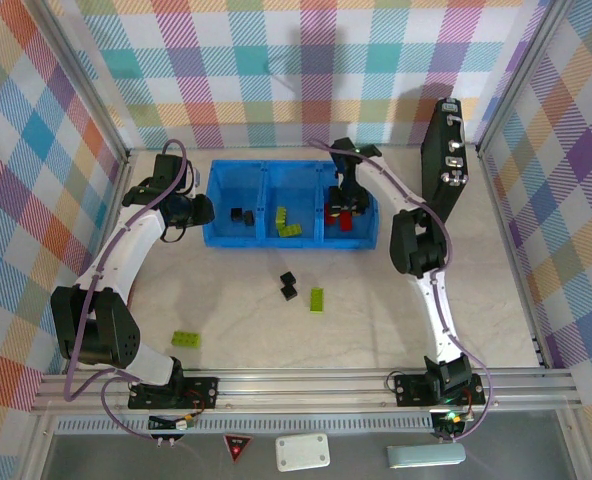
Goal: Sort the legos into containers by color
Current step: Place the lego in the container, then pick up the lego from the center of the table.
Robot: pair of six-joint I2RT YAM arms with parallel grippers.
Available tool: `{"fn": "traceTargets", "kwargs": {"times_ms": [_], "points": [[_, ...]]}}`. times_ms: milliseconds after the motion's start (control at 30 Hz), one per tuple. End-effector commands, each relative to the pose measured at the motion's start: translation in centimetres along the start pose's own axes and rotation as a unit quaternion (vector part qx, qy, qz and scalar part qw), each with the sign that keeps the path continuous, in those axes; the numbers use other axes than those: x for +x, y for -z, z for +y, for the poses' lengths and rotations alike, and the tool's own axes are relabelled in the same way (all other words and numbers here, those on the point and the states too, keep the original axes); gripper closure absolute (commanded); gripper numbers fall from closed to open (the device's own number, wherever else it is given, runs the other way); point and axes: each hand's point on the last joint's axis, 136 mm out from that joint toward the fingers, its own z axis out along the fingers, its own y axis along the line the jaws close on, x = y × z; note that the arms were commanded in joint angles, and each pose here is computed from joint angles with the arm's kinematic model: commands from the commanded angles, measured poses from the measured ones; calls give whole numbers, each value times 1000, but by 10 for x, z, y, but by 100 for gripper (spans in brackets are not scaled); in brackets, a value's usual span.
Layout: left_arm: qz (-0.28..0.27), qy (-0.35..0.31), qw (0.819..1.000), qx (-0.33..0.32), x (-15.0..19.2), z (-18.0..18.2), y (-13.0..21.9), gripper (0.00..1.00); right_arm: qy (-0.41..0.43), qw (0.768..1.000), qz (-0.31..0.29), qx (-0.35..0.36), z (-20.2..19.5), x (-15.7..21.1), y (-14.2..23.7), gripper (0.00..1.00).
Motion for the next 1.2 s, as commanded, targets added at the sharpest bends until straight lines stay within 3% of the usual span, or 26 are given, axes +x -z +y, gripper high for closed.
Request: {"fn": "traceTargets", "kwargs": {"times_ms": [0, 500, 833, 1167], "points": [[1, -2, 1000, 2, 2, 3, 0, 70, -10, 998, -39, -43, 15, -2, 53, 52], [24, 1, 1000, 4, 9, 3, -13, 70, -2, 994, -82, -70, 21, 56, 125, 52], [53, -5, 999, -4, 17, -15, -13, 68, -10, 993, -83, -77, 7, 108, 127, 52], [70, 14, 997, -34, 56, -59, -14, 64, -6, 995, -90, -48, -17, 137, 117, 52]]}}
